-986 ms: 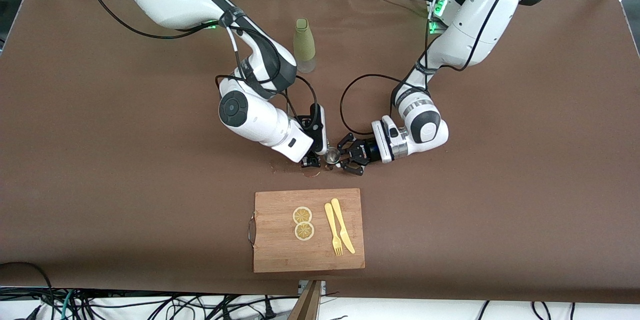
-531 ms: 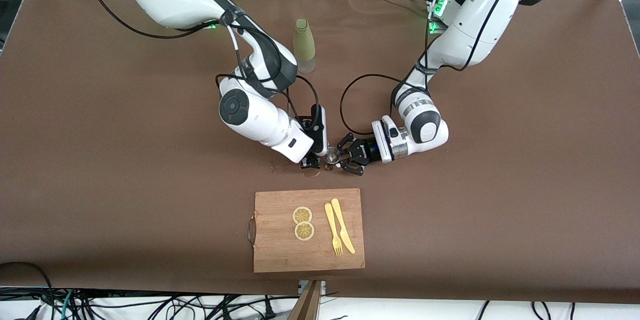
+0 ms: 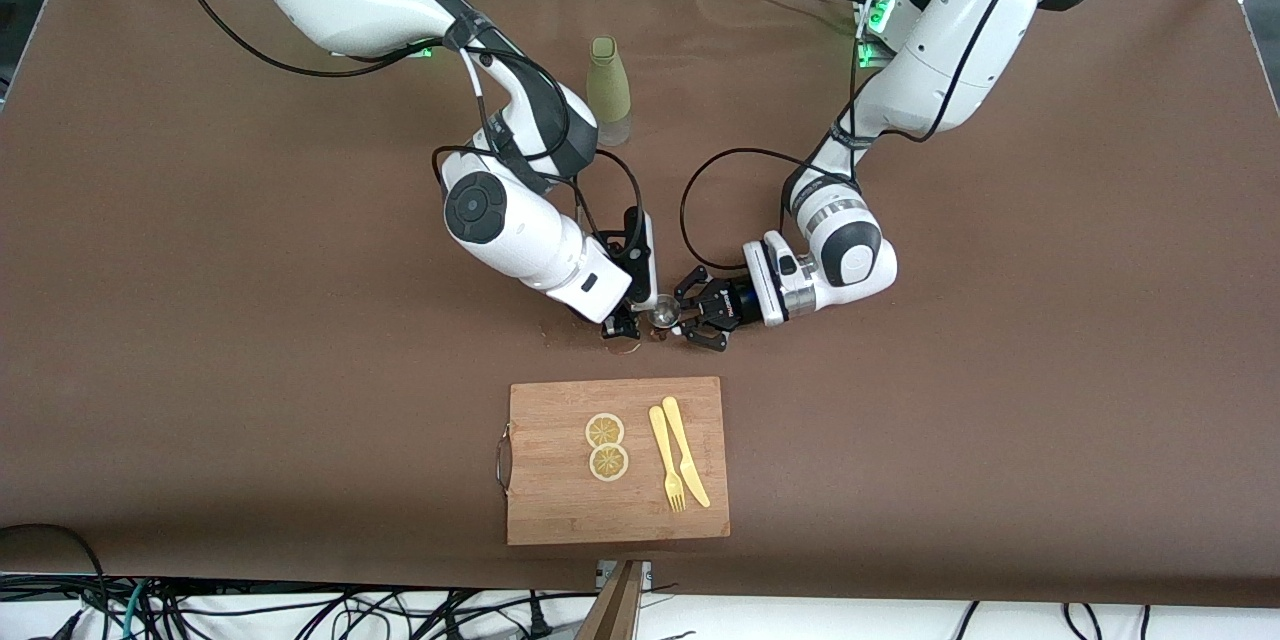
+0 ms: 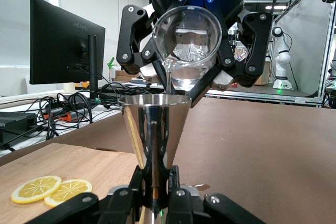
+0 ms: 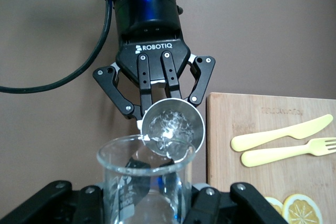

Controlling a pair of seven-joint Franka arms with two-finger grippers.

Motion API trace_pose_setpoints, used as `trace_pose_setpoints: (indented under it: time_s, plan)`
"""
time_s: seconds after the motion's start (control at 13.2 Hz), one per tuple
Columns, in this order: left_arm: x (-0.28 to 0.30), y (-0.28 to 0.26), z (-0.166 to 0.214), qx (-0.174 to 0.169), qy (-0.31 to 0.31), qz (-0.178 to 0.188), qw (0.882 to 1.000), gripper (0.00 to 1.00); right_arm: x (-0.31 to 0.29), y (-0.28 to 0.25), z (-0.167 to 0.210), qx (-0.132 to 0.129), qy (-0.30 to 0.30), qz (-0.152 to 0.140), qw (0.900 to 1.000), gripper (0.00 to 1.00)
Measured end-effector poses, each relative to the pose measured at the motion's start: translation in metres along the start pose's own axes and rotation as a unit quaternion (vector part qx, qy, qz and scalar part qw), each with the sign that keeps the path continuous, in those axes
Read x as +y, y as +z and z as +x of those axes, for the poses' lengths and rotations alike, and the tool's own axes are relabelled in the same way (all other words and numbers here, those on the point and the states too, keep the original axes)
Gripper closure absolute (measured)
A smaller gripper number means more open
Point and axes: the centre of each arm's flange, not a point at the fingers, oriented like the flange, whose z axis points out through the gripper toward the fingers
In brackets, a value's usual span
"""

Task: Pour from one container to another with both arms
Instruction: 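Tilt the glass cup with the right gripper, pouring into the held jigger, then move the glass cup and jigger apart back toward their spots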

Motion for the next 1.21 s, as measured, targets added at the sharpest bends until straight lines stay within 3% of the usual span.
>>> trace_pose_setpoints:
  time_s: [0.83,1.21]
  plan:
    - [0.0,0.0,0.0,0.0,0.0,0.0,1.0,0.79,0.0,0.0,0.001,-0.004,-0.003,-0.003,1.0,0.85]
    - [0.0,0.0,0.001,0.0,0.0,0.0,1.0,0.79,0.009,-0.006,-0.009,0.051,0.065,0.014,0.996,0.85]
